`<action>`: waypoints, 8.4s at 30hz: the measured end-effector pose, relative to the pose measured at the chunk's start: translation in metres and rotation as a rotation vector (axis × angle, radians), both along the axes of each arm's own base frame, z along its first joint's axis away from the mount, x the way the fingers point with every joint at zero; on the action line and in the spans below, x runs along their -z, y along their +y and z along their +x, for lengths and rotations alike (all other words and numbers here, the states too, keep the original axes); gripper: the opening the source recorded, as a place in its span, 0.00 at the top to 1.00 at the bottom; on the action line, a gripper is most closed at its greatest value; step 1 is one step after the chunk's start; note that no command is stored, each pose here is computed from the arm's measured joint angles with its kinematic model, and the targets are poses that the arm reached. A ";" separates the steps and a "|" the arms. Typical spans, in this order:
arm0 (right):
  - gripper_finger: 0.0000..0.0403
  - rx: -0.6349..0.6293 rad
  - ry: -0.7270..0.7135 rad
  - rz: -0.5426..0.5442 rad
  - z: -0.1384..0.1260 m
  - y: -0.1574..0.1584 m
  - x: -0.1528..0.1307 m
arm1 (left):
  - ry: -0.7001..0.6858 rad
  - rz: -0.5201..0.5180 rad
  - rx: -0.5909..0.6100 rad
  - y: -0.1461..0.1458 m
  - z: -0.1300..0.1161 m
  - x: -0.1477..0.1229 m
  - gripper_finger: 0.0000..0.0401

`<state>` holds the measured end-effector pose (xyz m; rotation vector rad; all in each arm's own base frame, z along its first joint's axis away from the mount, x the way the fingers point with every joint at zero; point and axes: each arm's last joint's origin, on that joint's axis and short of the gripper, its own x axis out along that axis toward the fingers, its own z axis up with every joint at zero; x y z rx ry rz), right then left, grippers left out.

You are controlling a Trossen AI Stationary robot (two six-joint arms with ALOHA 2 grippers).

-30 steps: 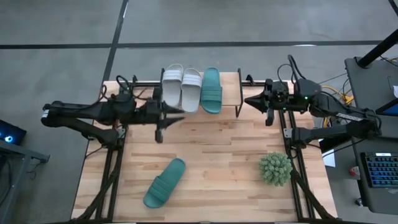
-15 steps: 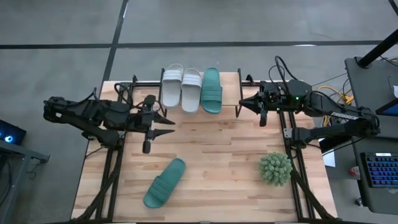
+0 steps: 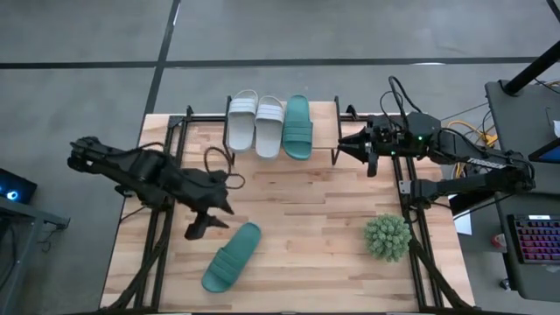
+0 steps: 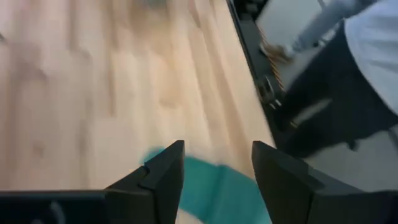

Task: Pick and place slides into the shelf
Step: Put the green slide on the shelf

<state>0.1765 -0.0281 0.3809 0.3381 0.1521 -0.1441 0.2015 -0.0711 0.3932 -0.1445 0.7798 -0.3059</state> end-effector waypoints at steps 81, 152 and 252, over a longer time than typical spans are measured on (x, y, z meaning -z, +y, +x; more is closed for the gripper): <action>0.68 0.008 0.101 0.033 -0.001 0.000 0.010 | 0.791 -0.171 0.616 -0.056 0.094 0.211 0.99; 0.71 0.000 -0.053 0.019 -0.047 0.008 -0.011 | -0.378 -0.152 -0.091 0.029 0.113 0.030 1.00; 0.43 -0.213 -0.209 -0.065 -0.020 0.018 -0.027 | -0.754 0.262 -0.590 0.105 0.141 -0.018 1.00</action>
